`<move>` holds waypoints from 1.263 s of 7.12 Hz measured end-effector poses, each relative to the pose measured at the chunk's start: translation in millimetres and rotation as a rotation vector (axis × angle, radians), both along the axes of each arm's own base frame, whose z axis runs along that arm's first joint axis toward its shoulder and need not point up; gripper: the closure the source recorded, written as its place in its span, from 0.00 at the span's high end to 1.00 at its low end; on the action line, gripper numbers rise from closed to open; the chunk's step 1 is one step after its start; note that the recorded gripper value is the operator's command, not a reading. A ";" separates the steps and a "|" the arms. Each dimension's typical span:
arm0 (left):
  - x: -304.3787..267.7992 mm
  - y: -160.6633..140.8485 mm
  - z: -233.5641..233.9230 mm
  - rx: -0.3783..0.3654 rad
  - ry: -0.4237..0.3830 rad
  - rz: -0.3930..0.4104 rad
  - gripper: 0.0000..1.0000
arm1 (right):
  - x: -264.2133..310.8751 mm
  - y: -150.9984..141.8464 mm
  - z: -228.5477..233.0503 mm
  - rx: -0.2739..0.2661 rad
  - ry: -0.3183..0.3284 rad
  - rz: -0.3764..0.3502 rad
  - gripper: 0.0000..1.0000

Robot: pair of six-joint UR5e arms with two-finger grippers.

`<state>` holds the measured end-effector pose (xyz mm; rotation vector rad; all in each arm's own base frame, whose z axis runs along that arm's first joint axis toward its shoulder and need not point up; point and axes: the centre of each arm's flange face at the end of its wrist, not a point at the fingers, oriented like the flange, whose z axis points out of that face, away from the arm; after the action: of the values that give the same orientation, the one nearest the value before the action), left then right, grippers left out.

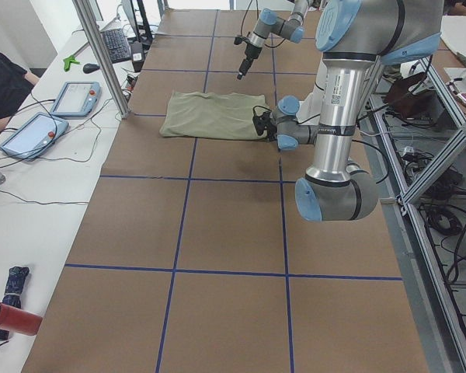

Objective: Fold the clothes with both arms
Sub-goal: 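Lower both grippers to the shirt edge nearest the robot and grasp it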

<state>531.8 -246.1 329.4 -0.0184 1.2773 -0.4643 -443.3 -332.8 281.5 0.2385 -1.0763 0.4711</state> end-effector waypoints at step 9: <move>-10.6 -6.9 -19.7 0.012 0.040 -0.015 0.00 | -84.4 75.5 -14.8 -0.245 0.087 0.050 0.81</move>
<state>521.2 -252.9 309.6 -0.0082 1.3200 -0.4708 -527.7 -257.3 266.7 0.0686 -0.9194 0.6271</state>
